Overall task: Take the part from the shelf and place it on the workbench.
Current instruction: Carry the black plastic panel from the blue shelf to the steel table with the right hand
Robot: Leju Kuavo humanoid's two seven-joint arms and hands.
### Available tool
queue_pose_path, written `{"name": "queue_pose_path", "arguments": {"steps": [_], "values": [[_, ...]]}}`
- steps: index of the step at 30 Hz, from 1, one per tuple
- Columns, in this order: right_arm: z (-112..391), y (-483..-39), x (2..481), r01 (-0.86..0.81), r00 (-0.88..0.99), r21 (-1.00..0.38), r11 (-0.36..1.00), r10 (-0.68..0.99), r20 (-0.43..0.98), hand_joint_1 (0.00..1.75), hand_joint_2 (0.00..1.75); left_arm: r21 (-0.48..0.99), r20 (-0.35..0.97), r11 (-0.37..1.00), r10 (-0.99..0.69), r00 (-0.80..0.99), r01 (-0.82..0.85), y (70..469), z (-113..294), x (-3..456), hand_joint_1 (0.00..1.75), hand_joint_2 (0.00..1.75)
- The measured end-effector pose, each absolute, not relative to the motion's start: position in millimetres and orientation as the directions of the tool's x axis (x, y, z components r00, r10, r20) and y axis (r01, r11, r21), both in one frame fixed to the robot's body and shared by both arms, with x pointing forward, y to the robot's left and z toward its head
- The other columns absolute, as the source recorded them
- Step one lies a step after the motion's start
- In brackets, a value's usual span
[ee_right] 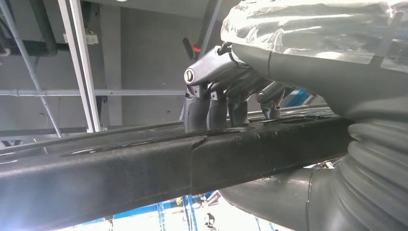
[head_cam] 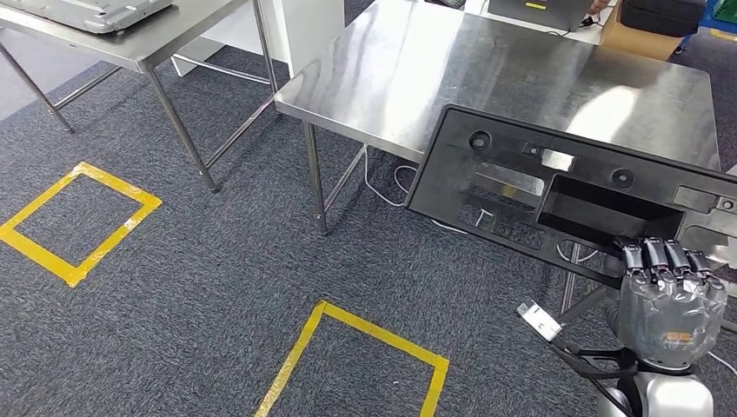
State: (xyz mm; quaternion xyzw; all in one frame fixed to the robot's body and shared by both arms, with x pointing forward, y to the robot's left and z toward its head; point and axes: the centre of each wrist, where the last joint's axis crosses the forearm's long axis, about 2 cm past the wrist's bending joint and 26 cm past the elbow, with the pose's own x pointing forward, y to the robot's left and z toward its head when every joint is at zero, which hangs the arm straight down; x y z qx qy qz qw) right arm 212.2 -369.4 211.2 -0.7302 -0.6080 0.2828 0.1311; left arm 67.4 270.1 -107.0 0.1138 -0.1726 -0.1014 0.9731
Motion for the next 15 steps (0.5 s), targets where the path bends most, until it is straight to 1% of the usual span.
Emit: {"name": "queue_pose_path", "arguments": {"steps": [15], "values": [[212.1, -378.1, 219.3, 0.810, 0.093, -0.537, -0.235, 0.956, -0.279, 1.75, 1.75, 0.234, 0.312, 0.958, -0.236, 0.920, 0.166, 268.5, -107.1, 67.2, 0.00, 1.75]]}}
